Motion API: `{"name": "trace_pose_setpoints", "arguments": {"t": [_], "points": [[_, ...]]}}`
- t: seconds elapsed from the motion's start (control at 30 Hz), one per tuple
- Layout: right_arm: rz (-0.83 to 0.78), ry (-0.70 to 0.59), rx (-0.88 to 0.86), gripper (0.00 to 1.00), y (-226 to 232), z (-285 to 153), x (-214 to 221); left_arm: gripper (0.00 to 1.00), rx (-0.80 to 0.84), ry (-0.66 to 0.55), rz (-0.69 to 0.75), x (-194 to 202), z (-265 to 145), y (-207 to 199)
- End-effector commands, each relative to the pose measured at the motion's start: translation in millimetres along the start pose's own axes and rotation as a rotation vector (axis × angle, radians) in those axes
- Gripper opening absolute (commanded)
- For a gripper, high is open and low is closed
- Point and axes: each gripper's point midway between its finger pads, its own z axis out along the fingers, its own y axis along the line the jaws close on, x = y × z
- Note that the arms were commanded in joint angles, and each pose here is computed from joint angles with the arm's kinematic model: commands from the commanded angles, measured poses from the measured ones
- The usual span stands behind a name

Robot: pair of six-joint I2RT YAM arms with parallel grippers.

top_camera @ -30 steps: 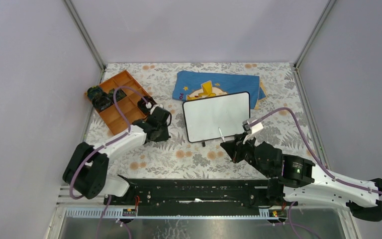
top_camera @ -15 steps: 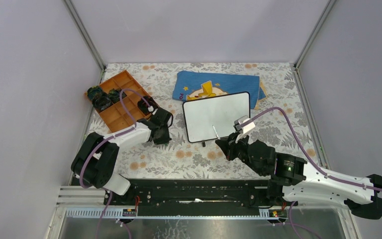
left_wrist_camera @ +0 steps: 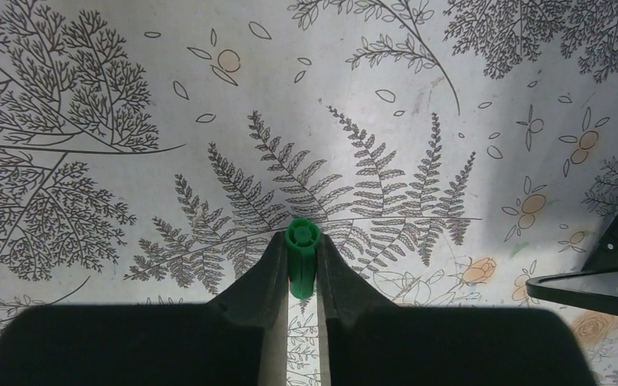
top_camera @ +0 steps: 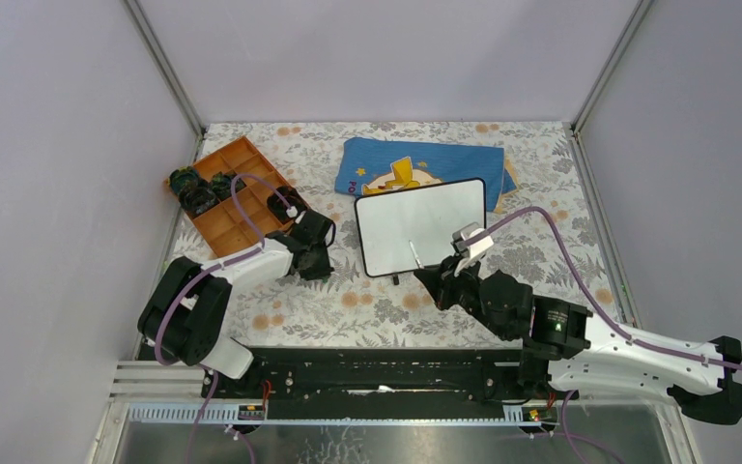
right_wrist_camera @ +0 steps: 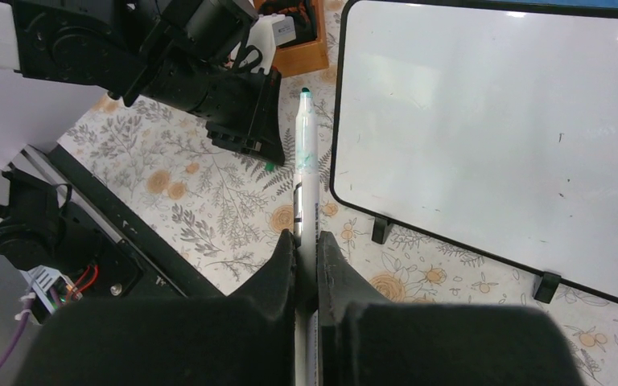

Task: Write a sentence on the whiteboard
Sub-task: Place the pen cap at the center of the board.

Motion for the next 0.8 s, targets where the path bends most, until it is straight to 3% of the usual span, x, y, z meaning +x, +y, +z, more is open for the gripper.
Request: {"name": "trace_pose_setpoints", "arguments": {"t": [0.0,0.77], "points": [[0.056,-0.034,-0.023,0.0,2.3,-7.3,-8.7,0.18,0.006,0.021,-0.019,7.4,8.0,1.5],[0.083,-0.022,-0.038,0.0,0.1,-13.9,-1.7,0.3,-0.013,0.023,-0.001,14.2,8.7,3.8]]}}
